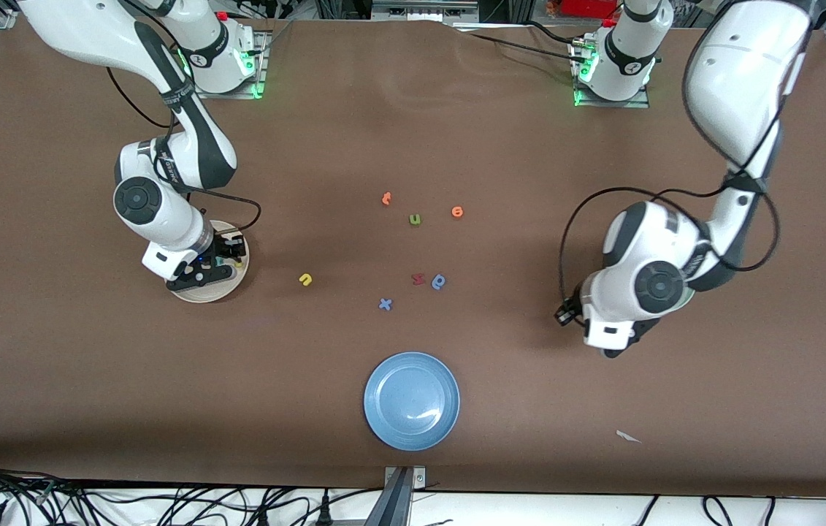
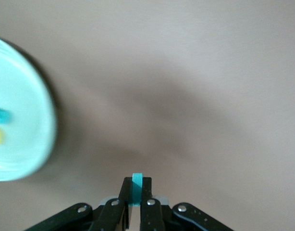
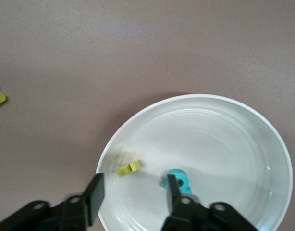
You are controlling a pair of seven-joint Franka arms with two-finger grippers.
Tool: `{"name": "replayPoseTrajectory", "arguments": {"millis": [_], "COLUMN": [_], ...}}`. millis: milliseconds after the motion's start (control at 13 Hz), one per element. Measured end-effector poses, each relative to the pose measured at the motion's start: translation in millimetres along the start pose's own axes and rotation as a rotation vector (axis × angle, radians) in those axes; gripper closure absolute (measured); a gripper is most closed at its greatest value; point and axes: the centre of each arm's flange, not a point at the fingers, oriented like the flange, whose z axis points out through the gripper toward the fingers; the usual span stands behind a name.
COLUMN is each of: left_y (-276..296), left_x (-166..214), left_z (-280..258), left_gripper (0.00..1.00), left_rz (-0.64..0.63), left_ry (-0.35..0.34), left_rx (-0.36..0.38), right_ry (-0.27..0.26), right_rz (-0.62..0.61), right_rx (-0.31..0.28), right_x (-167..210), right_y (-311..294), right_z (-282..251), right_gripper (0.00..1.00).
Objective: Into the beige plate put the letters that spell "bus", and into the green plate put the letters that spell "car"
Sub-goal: 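Drop the l in the green plate while the right gripper drops z in beige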
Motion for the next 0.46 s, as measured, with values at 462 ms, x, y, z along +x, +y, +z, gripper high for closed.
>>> {"name": "replayPoseTrajectory", "arguments": {"millis": [462], "left_y": [-129.3], "left_x": [63.3], "left_z": [15.1], "left_gripper": [0.9], "left_rz": [0.269], "left_ry": [-0.148], "left_rx": [0.041], "right_ry": [0.026], "right_rz": [0.069], "right_rx": [0.016], "right_x": [3.7], "right_y": [-35.3], "right_z": [-1.3], "right_gripper": [0.27]}}
